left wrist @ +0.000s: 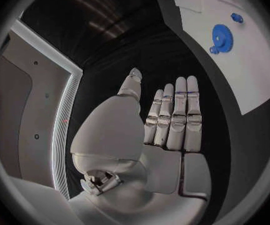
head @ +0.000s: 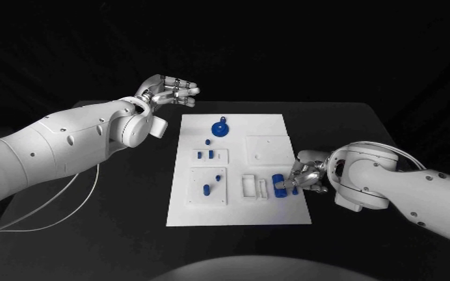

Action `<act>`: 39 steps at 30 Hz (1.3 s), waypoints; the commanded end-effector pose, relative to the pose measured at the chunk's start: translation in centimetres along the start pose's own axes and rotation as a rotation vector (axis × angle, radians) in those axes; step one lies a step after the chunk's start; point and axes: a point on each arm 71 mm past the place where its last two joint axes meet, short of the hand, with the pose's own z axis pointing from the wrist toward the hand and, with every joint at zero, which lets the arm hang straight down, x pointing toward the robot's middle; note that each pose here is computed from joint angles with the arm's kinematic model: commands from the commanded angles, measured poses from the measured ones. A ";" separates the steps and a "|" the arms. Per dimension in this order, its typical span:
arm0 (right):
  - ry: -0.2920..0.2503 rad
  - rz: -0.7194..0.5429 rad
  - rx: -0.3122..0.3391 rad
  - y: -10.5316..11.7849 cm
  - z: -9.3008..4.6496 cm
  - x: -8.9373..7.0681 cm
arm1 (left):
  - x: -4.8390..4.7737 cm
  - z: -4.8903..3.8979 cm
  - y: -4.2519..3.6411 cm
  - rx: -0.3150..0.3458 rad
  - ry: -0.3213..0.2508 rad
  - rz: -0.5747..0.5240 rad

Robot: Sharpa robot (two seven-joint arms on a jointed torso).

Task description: Assemble the parts on the task board

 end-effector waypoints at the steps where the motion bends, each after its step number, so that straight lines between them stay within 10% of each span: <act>1: -0.031 -0.059 0.017 -0.1 0.2 0.1 | 0.36 0.05 -0.11 0.009 0.019 -0.017; 39: -0.078 -0.068 0.034 1.1 2.8 2.1 | 0.89 -0.04 0.28 -0.032 0.077 -0.021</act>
